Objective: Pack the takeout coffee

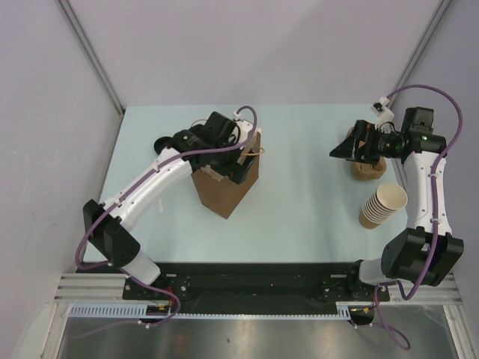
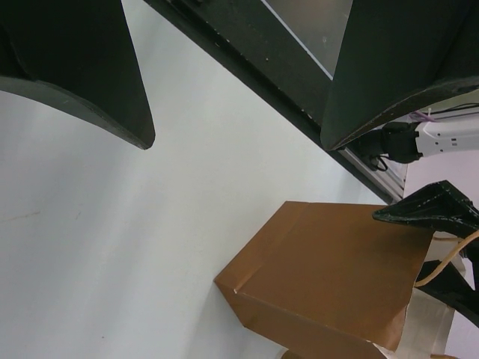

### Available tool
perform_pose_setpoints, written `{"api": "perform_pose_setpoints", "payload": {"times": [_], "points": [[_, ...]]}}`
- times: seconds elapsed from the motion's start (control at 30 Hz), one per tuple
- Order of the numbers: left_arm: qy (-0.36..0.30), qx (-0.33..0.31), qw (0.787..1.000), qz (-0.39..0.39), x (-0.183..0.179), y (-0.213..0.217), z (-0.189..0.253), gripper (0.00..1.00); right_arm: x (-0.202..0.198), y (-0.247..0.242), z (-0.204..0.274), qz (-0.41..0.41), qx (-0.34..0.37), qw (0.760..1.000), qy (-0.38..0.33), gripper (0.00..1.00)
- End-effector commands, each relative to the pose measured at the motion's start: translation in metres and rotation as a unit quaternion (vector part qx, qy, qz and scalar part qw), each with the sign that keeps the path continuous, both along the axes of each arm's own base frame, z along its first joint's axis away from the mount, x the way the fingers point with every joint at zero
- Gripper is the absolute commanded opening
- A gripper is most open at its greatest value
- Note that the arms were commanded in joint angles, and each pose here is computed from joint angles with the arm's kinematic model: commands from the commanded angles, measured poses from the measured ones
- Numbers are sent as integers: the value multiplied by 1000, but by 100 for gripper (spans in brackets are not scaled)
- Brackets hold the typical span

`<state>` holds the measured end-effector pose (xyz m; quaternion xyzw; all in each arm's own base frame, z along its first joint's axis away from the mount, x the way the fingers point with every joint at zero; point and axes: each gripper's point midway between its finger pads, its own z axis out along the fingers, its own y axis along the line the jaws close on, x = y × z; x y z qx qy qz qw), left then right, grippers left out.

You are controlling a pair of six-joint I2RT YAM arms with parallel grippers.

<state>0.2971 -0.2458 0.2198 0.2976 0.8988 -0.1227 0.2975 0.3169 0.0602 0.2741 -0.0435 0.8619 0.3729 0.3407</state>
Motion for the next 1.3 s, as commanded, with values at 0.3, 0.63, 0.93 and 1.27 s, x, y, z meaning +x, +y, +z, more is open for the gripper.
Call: {"api": "perform_pose_setpoints", "payload": {"times": [0.3, 0.63, 0.93, 1.27], "points": [[-70, 50, 996, -39, -9, 7, 18, 100, -1, 0, 9, 2, 15, 1000, -13, 100], [-81, 58, 995, -18, -5, 14, 21, 99, -1, -2, 11, -1, 17, 1000, -13, 100], [-126, 39, 991, -17, 1, 13, 48, 99, -1, -3, 10, -2, 20, 1000, -12, 100], [-119, 51, 990, -58, -9, 7, 43, 100, -1, -5, 11, -6, 23, 1000, -11, 100]]}}
